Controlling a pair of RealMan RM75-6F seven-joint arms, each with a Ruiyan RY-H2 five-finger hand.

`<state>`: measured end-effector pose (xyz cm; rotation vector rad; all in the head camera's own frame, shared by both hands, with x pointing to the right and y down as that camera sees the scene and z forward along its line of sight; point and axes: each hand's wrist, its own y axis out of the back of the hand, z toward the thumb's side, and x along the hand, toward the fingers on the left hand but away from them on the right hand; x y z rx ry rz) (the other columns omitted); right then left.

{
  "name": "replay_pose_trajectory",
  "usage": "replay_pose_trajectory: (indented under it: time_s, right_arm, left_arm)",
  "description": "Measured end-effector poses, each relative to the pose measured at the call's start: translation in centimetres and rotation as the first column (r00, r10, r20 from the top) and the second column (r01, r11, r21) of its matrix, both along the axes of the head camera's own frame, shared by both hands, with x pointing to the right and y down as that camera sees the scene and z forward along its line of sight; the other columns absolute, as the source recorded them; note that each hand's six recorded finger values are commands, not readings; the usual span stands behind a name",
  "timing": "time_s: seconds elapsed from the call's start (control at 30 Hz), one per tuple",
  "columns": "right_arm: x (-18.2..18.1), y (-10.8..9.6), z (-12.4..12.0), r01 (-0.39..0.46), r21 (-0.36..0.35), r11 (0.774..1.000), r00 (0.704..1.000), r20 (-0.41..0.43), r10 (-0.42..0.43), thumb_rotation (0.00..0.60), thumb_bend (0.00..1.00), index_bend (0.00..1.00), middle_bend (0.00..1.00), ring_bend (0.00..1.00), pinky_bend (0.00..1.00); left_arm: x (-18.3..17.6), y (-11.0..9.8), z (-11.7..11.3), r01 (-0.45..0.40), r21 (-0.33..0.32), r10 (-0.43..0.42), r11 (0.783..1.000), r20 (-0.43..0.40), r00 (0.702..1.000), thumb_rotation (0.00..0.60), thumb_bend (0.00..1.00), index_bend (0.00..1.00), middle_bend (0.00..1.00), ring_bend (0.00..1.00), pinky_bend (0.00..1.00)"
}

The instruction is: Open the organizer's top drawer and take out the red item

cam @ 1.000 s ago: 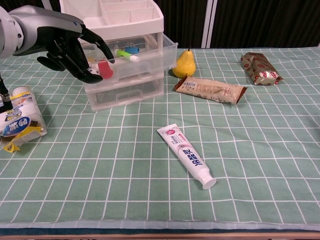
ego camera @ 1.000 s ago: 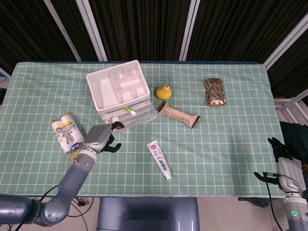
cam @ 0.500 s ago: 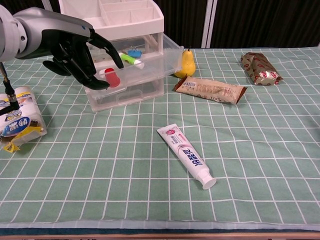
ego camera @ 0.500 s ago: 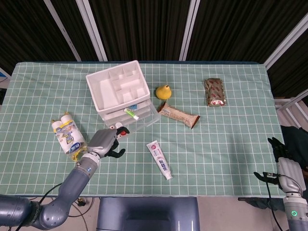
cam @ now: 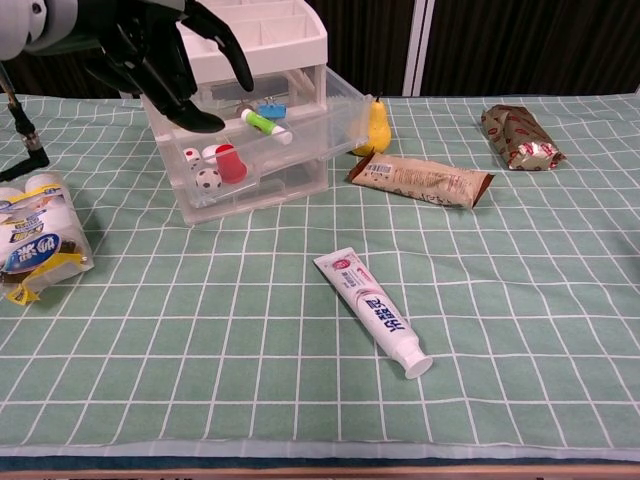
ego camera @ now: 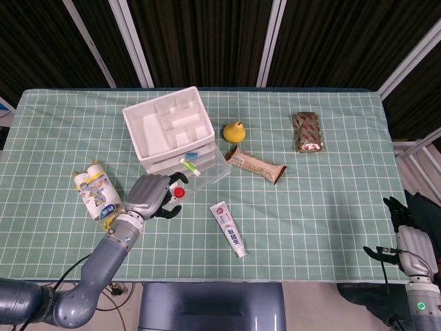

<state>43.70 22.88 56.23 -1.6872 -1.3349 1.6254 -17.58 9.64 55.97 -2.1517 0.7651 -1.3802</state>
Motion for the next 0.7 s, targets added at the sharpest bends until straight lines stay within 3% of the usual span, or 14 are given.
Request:
replay_pose_trajectory:
  time_s: [0.13,0.27,0.47,0.7]
  right_arm:
    - [0.0,0.0,0.0,-0.002,-0.001,1.0,1.0,0.001,0.002,0.6,0.07,0.0,0.0,0.0,0.23]
    - [0.0,0.0,0.0,-0.002,-0.003,1.0,1.0,0.001,0.002,0.6,0.07,0.0,0.0,0.0,0.23]
    - [0.0,0.0,0.0,-0.005,-0.003,1.0,1.0,0.003,0.005,0.6,0.07,0.0,0.0,0.0,0.23]
    - [0.1,0.0,0.1,-0.008,-0.004,1.0,1.0,0.005,0.008,0.6,0.07,0.0,0.0,0.0,0.23]
  left_arm:
    - [0.0,-1.3,-0.4,-0.077,0.062,0.071,0.995,0.092,0.993,0.6,0.24,0.37,1.0,1.0,1.0]
    - [0.1,-3.2,-0.4,-0.184,0.104,0.156,0.978,0.232,0.96,0.6,0.22,0.38,1.0,1.0,1.0]
    - [0.3,-5.6,0.7,-0.292,0.076,0.243,0.953,0.38,0.892,0.6,0.21,0.39,1.0,1.0,1.0]
    - [0.9,-6.8,1.9,-0.338,0.026,0.295,0.941,0.429,0.854,0.6,0.21,0.41,1.0,1.0,1.0]
